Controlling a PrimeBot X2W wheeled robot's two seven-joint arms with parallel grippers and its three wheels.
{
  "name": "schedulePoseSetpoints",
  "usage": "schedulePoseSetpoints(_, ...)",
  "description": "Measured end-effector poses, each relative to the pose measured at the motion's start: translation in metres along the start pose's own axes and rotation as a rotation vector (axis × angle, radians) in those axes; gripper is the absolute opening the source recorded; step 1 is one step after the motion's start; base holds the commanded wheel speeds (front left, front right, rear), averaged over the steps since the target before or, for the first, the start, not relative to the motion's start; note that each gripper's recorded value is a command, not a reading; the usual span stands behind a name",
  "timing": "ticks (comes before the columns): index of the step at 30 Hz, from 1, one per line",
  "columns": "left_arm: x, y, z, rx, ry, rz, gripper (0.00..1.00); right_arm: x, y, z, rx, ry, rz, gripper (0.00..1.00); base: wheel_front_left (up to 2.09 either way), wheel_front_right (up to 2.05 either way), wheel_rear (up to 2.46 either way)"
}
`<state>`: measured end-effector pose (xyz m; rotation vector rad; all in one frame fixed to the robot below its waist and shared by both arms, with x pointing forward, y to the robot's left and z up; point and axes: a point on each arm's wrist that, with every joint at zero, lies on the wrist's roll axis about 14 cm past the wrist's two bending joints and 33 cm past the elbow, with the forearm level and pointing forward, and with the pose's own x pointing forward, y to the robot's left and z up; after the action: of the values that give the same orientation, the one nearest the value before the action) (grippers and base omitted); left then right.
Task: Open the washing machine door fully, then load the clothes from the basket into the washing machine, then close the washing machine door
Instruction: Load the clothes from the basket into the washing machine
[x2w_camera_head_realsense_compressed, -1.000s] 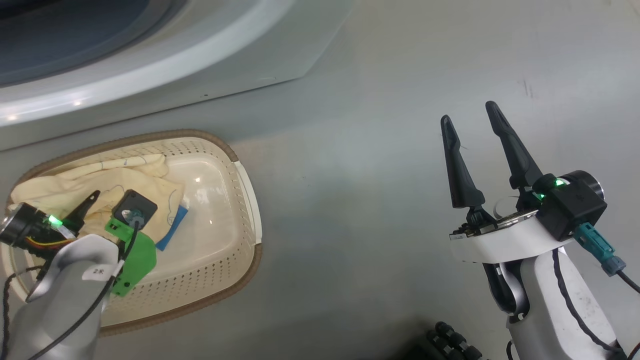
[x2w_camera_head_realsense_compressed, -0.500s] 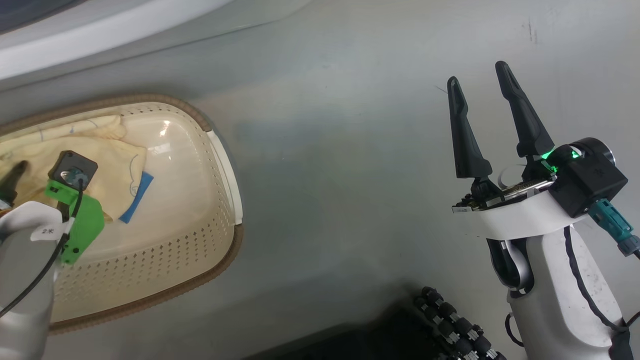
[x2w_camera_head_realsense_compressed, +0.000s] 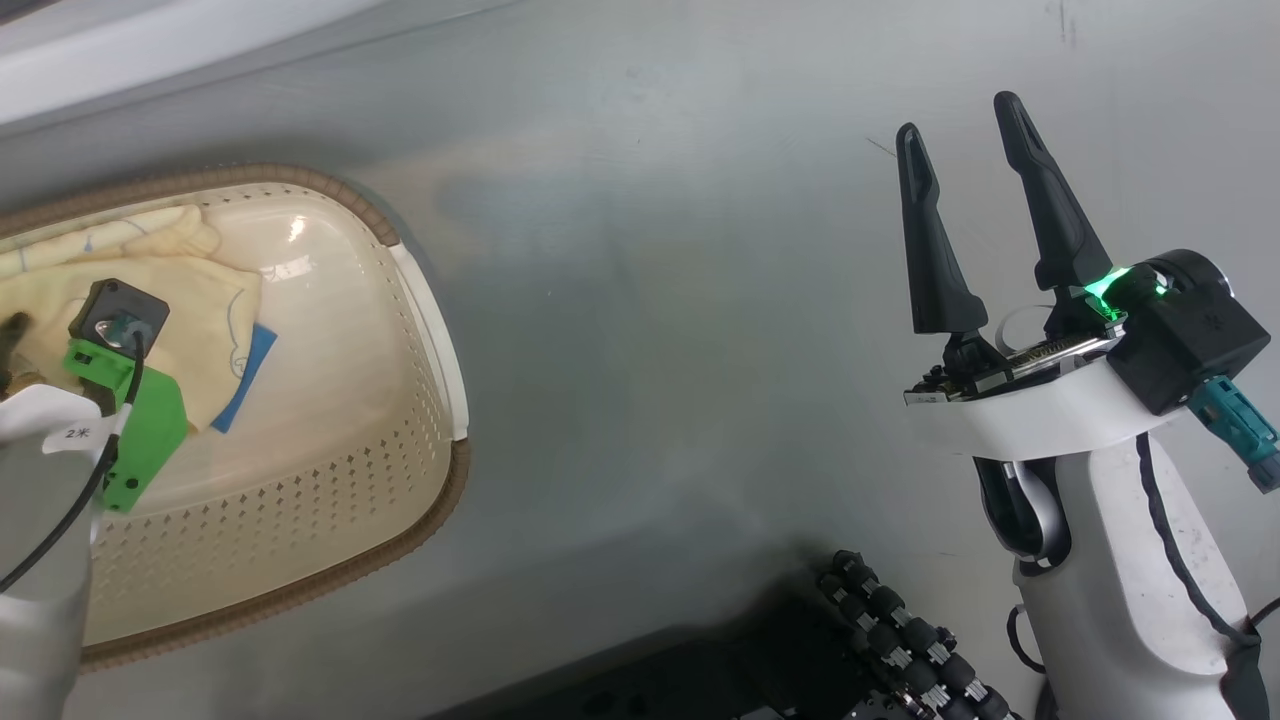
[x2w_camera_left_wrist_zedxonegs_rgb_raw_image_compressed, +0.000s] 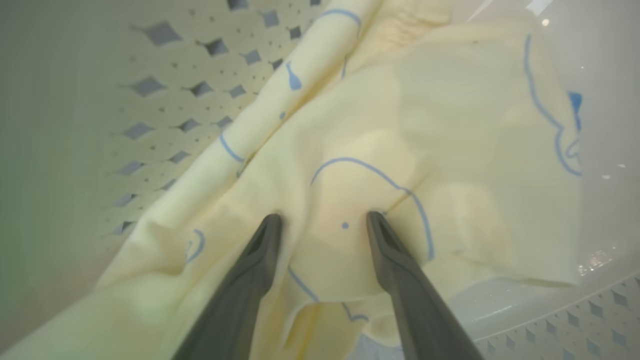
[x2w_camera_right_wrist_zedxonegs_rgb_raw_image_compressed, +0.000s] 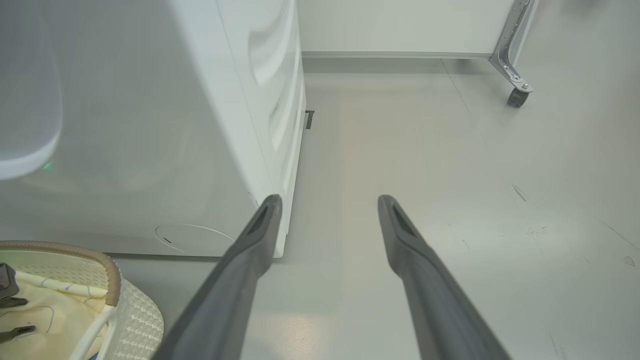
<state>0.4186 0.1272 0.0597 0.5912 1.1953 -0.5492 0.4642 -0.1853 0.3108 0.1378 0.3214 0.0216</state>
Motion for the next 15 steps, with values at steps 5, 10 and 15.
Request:
schedulePoseSetpoints(5,0.003,0.001,0.001,-0.007,-0.002,-0.001,0.00,0.000,0.000,-0.001,0.016,0.002,-0.002,1.00,0.00,0.00,0.00)
schedulePoseSetpoints(10,0.004,0.001,0.002,-0.031,-0.024,-0.001,0.00,0.000,-0.001,0.000,0.030,-0.001,-0.007,1.00,0.00,0.00,0.00)
schedulePoseSetpoints(15,0.000,0.006,0.013,-0.064,-0.102,0.017,0.00,0.001,0.000,0.006,0.035,-0.017,-0.005,1.00,0.00,0.00,0.00)
